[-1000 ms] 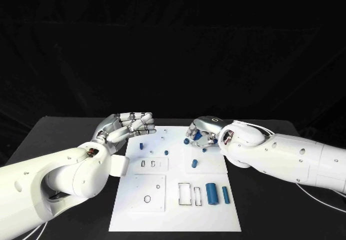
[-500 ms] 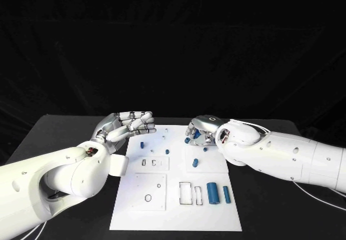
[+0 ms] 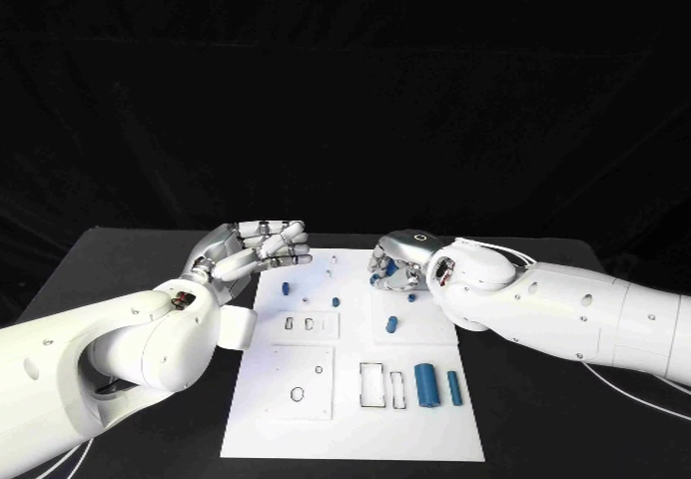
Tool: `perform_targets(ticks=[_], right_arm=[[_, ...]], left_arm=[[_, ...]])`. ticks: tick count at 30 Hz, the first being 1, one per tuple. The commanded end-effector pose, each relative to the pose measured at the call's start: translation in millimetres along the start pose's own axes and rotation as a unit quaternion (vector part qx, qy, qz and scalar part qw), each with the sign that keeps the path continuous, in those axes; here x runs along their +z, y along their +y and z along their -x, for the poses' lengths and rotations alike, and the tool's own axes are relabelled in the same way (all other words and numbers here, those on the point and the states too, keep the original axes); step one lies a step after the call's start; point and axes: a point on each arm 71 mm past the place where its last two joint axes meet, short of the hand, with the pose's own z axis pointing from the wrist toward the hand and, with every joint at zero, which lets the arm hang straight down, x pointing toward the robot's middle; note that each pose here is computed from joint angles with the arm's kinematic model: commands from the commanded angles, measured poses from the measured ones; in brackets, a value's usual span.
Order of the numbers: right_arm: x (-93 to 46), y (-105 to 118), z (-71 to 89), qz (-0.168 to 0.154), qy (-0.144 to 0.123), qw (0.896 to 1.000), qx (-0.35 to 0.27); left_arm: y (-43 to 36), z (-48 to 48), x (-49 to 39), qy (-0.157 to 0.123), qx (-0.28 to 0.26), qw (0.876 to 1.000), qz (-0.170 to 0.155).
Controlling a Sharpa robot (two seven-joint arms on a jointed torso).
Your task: Assemble the parts on the task board
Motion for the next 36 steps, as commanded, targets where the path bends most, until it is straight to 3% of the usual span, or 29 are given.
perform_targets(ticks=[1,16,23,36], right_arm=[[1.0,0.5,-2.3,0.0,0.016,1.0,-0.011],[6.0,0.9,-6.1,-0.005,0.038,0.999,-0.023],[6.1,0.6,-5.4,-0.005,0.033,0.999,-0.023],[3.7,6.1,9.4,0.006,-0.056,0.998,0.001]], left_arm=[[-1.6,-2.4,0.2,0.011,-0.002,1.0,-0.003],[-2.0,-2.7,0.3,0.012,-0.001,1.0,-0.003],[-2.1,-2.8,0.3,0.015,-0.003,1.0,-0.002],[-1.8,0.7,1.3,0.013,-0.002,1.0,-0.001]])
